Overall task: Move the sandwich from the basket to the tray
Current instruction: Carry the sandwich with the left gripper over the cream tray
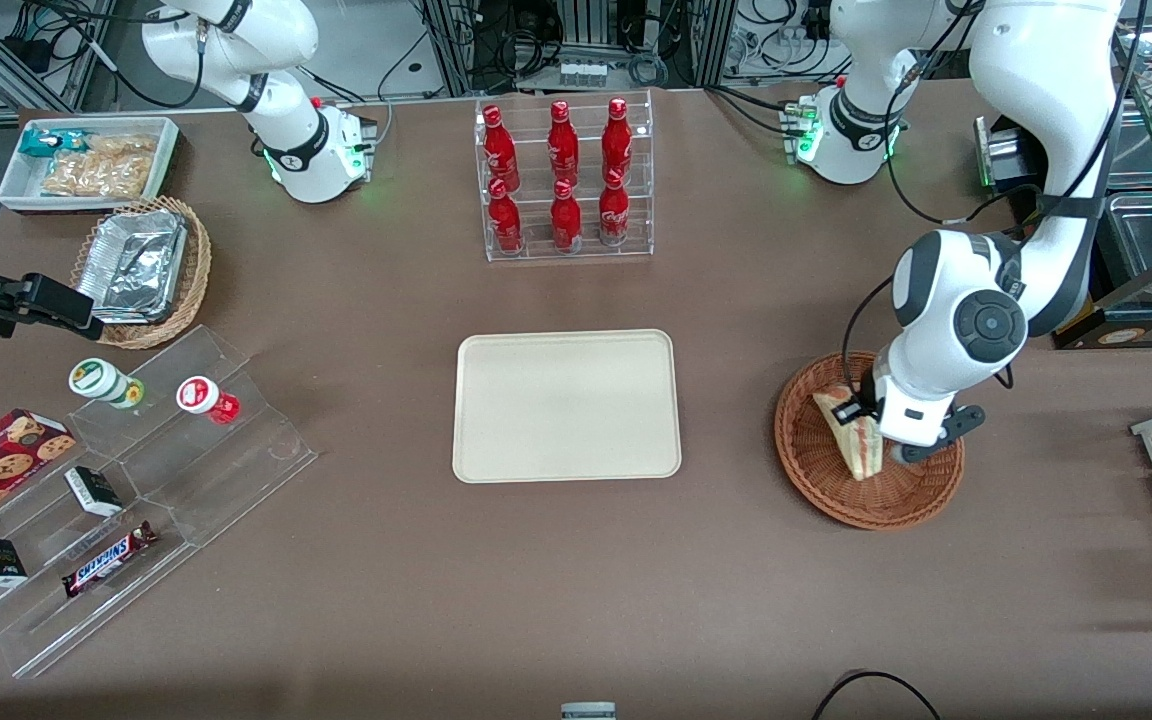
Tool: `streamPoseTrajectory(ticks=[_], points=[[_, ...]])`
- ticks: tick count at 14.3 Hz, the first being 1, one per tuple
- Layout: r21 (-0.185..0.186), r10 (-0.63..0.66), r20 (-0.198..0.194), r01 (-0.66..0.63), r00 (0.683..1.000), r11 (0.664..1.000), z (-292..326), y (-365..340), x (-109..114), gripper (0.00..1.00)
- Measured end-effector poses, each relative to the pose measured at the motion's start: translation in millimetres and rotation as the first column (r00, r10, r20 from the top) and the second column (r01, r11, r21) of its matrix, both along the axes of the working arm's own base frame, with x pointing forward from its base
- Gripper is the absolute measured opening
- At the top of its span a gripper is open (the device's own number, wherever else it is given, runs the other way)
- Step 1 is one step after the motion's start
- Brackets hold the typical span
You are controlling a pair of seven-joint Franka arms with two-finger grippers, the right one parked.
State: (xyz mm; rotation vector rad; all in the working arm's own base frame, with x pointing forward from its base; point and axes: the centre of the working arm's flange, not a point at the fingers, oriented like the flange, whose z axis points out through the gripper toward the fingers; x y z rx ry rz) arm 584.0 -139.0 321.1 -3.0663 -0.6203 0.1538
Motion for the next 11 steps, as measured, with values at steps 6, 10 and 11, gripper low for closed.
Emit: streamPoseTrajectory(ticks=[6, 10, 11], points=[[-0.003, -0.239, -0.025, 0.239, 0.971, 0.971, 26.6, -140.4, 5.5, 0.15], [-0.014, -0.259, -0.025, 0.259, 0.965, 0.966, 1.0, -232.9, -7.8, 0.15], [-0.016, -0.253, -0.022, 0.253, 0.967, 0.967, -4.4, -255.6, -12.0, 0.15]])
